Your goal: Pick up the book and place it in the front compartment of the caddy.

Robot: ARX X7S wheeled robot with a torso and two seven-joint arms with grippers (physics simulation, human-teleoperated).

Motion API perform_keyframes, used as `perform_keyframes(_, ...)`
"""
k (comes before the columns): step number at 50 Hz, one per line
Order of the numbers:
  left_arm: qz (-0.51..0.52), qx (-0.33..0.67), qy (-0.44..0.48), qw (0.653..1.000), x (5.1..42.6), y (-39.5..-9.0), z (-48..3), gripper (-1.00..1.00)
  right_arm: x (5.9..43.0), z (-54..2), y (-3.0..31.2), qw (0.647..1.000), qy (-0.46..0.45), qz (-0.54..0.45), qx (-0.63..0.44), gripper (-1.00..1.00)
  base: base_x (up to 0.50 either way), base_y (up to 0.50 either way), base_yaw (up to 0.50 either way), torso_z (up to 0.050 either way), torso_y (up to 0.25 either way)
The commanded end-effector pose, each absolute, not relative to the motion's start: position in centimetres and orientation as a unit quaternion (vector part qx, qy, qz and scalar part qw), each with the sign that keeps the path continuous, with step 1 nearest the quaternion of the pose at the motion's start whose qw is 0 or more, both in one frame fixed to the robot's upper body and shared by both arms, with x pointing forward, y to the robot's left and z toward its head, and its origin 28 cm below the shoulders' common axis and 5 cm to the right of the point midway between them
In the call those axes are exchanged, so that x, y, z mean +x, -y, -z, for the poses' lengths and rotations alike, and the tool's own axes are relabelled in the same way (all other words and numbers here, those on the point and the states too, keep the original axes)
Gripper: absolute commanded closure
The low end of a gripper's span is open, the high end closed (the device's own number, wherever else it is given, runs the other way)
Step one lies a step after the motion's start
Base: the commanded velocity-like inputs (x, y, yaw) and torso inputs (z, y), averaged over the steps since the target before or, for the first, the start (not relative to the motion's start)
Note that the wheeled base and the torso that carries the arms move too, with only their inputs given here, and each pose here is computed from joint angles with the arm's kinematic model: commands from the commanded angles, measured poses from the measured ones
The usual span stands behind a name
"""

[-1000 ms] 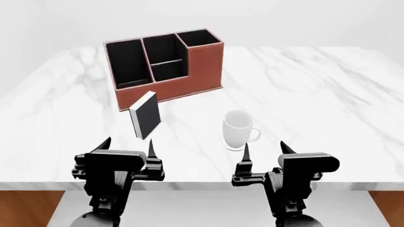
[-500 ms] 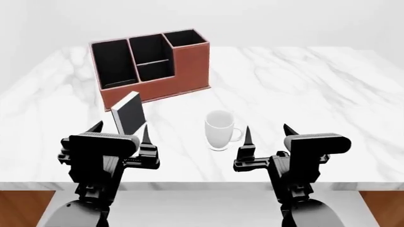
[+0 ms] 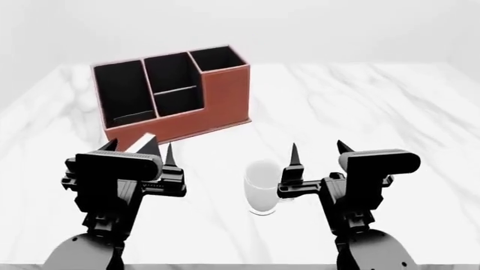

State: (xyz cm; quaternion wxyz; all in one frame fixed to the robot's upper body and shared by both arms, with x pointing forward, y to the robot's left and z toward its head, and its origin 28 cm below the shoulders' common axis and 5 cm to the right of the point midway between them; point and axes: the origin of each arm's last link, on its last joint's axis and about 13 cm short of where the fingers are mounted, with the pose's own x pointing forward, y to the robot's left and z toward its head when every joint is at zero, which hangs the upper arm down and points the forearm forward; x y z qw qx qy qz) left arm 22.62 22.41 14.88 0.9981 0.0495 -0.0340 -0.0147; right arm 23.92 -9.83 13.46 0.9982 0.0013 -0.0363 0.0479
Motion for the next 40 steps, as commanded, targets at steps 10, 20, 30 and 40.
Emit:
perform_keyframes(10,0.014,0.054,0.036,0.998,22.43,-22.49,-15.32,-1.00,24.07,-13.40,9.83,0.998,0.033,-0.047,0.000,-1.00,0.50,0.00,0.00,0.000,0.002)
perform_keyframes(20,0.016,0.055,0.035,0.998,22.36,-22.49,-15.45,-1.00,24.17,-13.36,9.84,0.999,0.032,-0.044,0.000,-1.00,0.50,0.00,0.00,0.000,0.001)
perform_keyframes(30,0.016,0.055,0.035,0.998,22.33,-22.51,-15.52,-1.00,24.24,-13.39,9.87,0.999,0.031,-0.044,-0.001,-1.00,0.50,0.00,0.00,0.000,0.001)
perform_keyframes(40,0.015,0.055,0.036,0.998,22.18,-22.53,-15.56,-1.00,24.18,-13.50,9.87,0.998,0.032,-0.045,-0.002,-1.00,0.50,0.00,0.00,0.000,0.002)
